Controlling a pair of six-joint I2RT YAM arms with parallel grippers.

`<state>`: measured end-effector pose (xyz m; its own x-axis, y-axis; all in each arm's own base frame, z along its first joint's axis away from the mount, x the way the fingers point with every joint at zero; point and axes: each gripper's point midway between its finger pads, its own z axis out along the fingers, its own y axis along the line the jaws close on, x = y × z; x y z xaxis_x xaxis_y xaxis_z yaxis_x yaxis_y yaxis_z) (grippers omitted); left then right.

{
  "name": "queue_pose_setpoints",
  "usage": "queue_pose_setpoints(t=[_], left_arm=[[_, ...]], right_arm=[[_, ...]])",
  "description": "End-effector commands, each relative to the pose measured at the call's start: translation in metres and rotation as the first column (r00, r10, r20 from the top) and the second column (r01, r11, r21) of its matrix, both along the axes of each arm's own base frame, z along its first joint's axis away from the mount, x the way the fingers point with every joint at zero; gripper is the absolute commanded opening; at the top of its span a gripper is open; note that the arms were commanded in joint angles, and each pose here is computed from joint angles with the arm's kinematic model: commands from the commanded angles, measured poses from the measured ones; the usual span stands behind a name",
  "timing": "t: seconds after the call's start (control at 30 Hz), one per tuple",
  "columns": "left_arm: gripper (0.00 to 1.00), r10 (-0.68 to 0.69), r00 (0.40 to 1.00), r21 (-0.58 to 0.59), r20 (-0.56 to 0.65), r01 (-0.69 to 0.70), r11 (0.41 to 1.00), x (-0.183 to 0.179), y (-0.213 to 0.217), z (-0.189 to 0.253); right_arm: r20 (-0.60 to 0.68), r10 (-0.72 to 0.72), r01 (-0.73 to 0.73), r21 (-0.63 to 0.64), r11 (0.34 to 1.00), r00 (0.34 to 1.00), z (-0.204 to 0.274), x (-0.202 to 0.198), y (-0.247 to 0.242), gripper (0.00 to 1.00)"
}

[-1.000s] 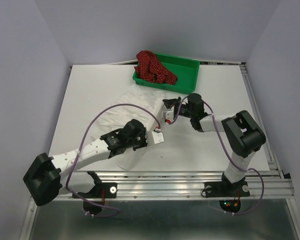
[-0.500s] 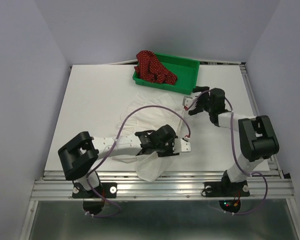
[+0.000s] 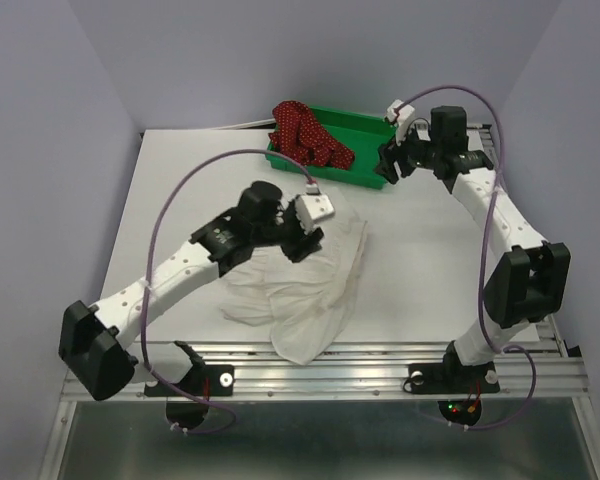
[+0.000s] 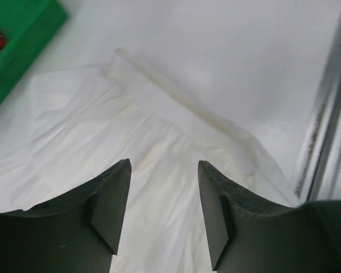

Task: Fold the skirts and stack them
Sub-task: Flatten the skirt out

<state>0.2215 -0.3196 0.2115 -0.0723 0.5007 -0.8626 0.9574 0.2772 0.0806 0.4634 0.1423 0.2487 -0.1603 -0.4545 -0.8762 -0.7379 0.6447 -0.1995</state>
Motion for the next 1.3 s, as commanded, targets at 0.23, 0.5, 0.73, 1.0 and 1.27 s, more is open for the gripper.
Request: queue_pose_setpoints(t=[0.23, 0.5, 0.73, 1.0, 1.27], left_arm=[[0.55, 0.332, 0.904, 0.03, -0.269, -0.336, 0.941, 0.045, 0.101, -0.042], [0.57, 0.432, 0.828, 0.075, -0.358, -0.436, 0.897, 0.056, 0.101, -0.081], [0.57, 0.469, 0.769, 0.061, -0.435, -0.494, 0.867, 0.073, 0.114, -0.083], [0.57, 0.488, 0.782, -0.053, -0.388, -0.547, 0.836, 0.079, 0.135, -0.057], [0.63, 0.564, 0.739, -0.064, -0.367, -0.625, 0.778, 0.091, 0.156, -0.052]], right_arm=[[-0.822, 0.154, 0.168, 0.289, 0.943, 0.548, -0.104, -0.146, 0.093, 0.59], [-0.915, -0.116, 0.242, -0.02, 0.97, 0.388, -0.212, -0.172, 0.051, 0.54], [-0.851, -0.222, 0.251, -0.11, 0.962, 0.477, -0.234, -0.133, 0.032, 0.54], [-0.84, 0.022, 0.208, 0.159, 0.965, 0.543, -0.153, -0.13, 0.066, 0.53], [-0.937, 0.009, 0.349, 0.139, 0.927, 0.35, -0.165, -0.154, 0.072, 0.56]])
